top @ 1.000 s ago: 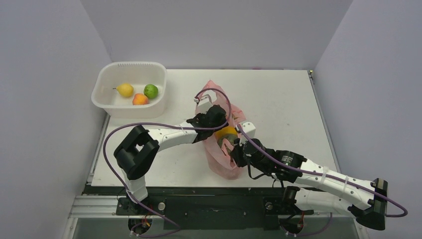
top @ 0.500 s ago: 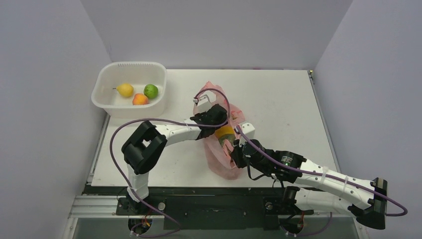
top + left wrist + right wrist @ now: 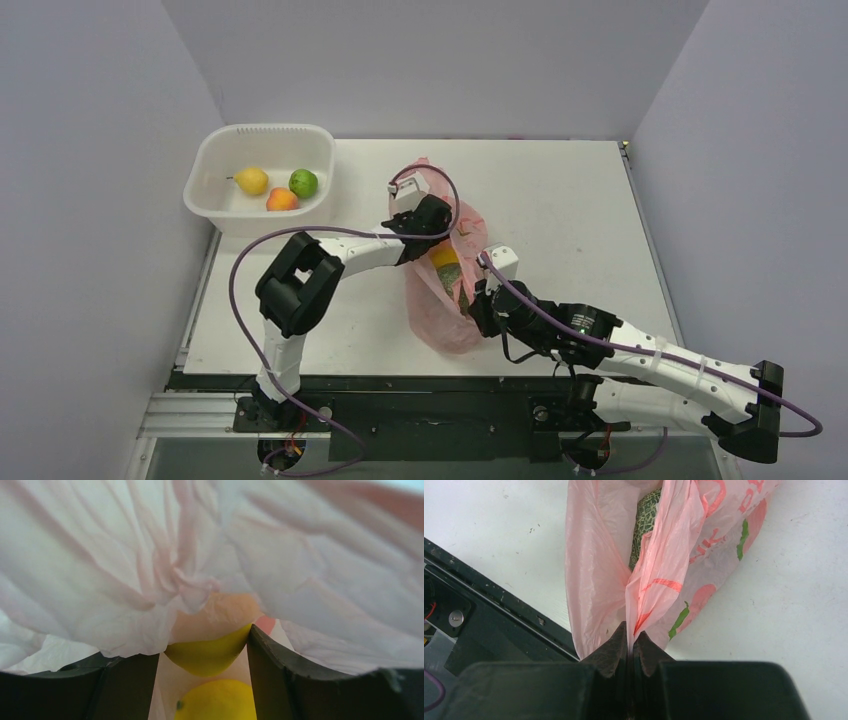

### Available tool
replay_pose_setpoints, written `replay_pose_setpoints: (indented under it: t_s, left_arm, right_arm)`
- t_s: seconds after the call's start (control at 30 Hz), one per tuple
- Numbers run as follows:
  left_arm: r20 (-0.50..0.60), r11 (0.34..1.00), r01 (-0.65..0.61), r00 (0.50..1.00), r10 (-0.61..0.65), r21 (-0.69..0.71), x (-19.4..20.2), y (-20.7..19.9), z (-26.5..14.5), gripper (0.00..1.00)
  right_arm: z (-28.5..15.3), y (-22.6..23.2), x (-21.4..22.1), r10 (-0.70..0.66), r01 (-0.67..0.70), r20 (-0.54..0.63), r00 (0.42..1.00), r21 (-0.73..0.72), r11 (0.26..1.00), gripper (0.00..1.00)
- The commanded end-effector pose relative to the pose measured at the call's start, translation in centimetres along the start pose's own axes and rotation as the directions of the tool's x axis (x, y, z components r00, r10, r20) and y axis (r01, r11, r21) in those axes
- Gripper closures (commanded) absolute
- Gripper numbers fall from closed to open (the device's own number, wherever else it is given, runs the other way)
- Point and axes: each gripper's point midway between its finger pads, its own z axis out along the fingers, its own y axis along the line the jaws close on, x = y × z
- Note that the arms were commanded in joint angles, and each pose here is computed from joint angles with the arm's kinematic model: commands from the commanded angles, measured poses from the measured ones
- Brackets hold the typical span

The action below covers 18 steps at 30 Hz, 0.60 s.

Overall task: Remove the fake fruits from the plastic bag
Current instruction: Take out the fake fruit from the plastic bag.

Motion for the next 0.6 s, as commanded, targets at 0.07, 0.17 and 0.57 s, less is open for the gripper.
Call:
replay_pose_setpoints:
  t_s: [0.07,0.17,0.57]
  left_arm:
    - [-0.046,0.978,-0.037,0.998,0.047,0.205,-2.6,-5.4,-3.3,0.6]
    - [-0.132,0.957,-0.012,0.99,0.052,0.288,-1.6,-5.9,-6.0,0.61]
    - [-0.546,0.692,0.436,0.835,-0.072,0.576,-1.3,-8.1,-19.7,0.61]
  right_arm:
    - [-0.4,0.6,-1.9,0.014,-0.014,0.06,0.998,-0.01,1.0,1.0]
    - [0.1,0.6,-1.6,0.004,-0.004,0.063,0.998,-0.008,1.0,1.0]
    - [0.8,-2.0,-0.4,-0.029,0.021,0.092,0.995,0.086,0.996,1.0]
